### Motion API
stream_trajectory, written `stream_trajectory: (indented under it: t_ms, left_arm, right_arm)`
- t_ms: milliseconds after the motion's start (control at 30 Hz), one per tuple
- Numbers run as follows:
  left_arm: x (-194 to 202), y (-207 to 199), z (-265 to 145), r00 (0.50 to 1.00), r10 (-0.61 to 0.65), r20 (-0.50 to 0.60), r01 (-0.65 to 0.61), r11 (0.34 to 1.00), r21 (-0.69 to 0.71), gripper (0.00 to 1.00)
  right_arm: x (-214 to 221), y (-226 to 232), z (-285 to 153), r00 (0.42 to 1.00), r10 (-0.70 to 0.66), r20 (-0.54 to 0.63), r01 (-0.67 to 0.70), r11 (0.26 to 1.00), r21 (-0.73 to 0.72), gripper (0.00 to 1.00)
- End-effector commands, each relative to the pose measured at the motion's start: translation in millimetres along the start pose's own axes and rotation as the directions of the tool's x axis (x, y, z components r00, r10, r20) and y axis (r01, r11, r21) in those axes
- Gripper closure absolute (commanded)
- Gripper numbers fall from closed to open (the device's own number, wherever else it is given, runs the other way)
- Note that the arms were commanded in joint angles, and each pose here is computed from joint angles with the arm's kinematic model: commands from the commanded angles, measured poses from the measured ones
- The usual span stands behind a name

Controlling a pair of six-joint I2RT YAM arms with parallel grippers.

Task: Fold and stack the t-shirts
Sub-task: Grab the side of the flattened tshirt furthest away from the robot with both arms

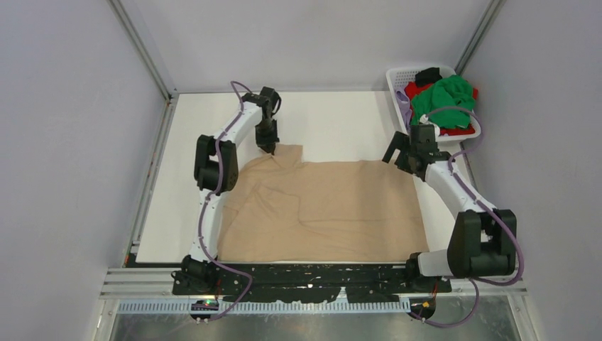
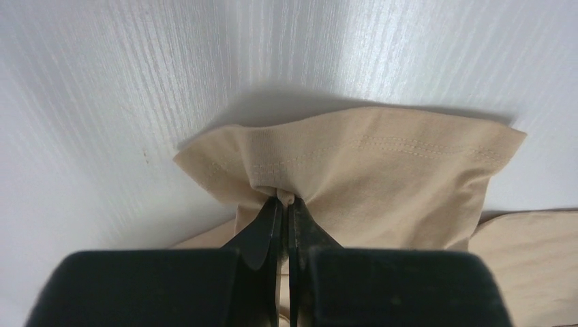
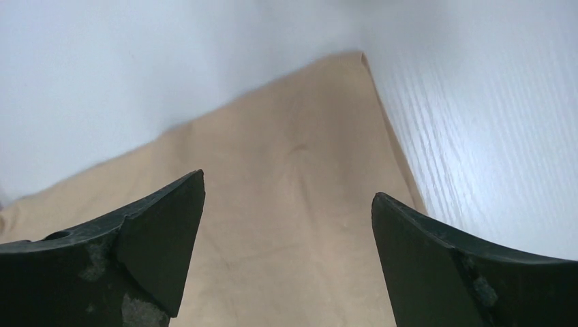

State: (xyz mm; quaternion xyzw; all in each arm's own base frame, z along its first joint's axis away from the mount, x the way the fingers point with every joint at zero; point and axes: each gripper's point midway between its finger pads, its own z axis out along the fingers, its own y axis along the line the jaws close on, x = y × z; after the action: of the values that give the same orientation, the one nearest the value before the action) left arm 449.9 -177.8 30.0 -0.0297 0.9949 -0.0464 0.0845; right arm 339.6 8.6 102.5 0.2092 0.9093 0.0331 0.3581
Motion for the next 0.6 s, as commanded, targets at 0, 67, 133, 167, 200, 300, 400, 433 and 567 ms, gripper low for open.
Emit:
stream_trajectory:
  t_ms: [0,67,133,167,200,300,400,433,567]
  left_arm:
    - [-30,-9,-46,0.982,0.047,0.184,-0.057,0.997,0.049,1.00]
    - [-32,-10,-52,0.977,0.054,0.207,-0.067,0.996,0.055,1.00]
    - [-33,-11,-56,0.972,0.063,0.225,-0.080,0.995,0.065,1.00]
    - [-33,-12,-56,0.971,0.069,0.229,-0.087,0.993,0.073,1.00]
    - [-32,-13,-57,0.970,0.072,0.231,-0.092,0.993,0.079,1.00]
    - [-30,-14,-59,0.969,0.082,0.234,-0.104,0.991,0.084,1.00]
    - [-29,-13,-59,0.967,0.086,0.241,-0.108,0.991,0.083,1.00]
    - [-29,-14,-58,0.967,0.087,0.239,-0.110,0.990,0.086,1.00]
    - [-27,-14,-58,0.968,0.094,0.234,-0.117,0.989,0.090,1.00]
  right_arm:
    - [-47,7,16,0.997,-0.003,0.075,-0.003,0.997,0.077,0.01]
    - [-52,9,30,0.998,-0.008,0.060,0.001,0.993,0.118,0.05]
    - [-60,6,41,0.998,-0.006,0.066,-0.006,0.983,0.182,0.06]
    - [-57,1,50,0.999,-0.011,0.047,0.000,0.974,0.226,0.07]
    - [-67,4,52,0.998,-0.001,0.068,-0.015,0.971,0.239,0.08]
    - [-63,10,69,0.999,-0.028,0.029,0.019,0.955,0.295,0.12]
    - [-52,10,84,0.998,-0.055,-0.019,0.058,0.929,0.366,0.12]
    - [-52,14,85,0.998,-0.055,-0.028,0.061,0.929,0.365,0.13]
    - [-37,15,100,0.997,-0.030,-0.071,0.054,0.925,0.375,0.14]
